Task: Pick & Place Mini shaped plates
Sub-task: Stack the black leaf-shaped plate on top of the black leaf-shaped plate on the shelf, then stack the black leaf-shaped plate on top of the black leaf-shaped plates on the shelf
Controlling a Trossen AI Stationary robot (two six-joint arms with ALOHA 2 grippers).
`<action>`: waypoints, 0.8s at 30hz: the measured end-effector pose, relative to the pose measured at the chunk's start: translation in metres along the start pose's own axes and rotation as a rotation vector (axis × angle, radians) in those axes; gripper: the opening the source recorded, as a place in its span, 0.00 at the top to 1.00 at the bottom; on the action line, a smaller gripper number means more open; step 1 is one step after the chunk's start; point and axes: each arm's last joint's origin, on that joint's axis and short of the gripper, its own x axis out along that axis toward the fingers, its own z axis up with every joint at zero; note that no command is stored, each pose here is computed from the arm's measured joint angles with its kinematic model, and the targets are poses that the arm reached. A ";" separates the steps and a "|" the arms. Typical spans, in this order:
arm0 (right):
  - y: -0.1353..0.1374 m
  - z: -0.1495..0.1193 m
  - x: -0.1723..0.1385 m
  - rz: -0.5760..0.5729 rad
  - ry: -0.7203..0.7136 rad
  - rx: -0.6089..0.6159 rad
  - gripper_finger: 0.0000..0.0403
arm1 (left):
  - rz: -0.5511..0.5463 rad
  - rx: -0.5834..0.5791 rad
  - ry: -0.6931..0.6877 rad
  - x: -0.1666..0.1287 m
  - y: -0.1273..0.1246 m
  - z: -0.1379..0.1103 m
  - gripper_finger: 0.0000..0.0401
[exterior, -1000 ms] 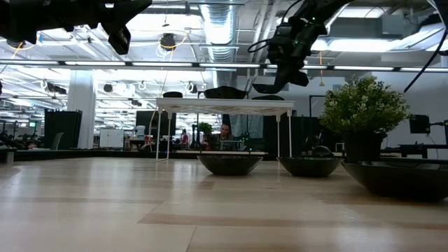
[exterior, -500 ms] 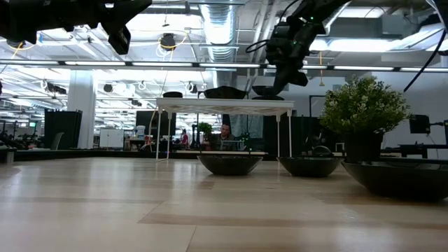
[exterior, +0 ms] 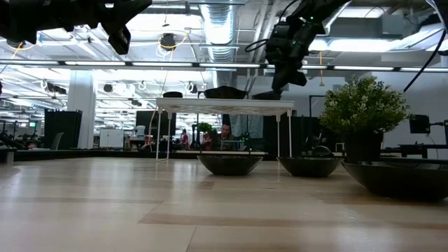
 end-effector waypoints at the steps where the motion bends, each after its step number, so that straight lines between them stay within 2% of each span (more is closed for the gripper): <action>1: 0.000 0.000 0.000 0.000 -0.004 -0.002 0.90 | 0.000 0.000 0.000 0.000 0.000 0.000 0.76; 11: -0.004 0.002 -0.002 -0.008 -0.029 0.000 0.87 | 0.000 0.000 0.000 0.000 0.000 0.000 0.76; 16: 0.000 -0.001 -0.020 -0.016 -0.067 0.001 0.87 | 0.000 0.000 0.000 0.000 0.000 0.000 0.76; 20: 0.018 -0.010 -0.041 0.000 -0.094 0.003 0.87 | 0.000 0.000 0.000 0.000 0.000 0.000 0.76; 24: 0.052 -0.023 -0.061 0.058 -0.092 -0.034 0.87 | 0.000 0.000 0.000 0.000 0.000 0.000 0.76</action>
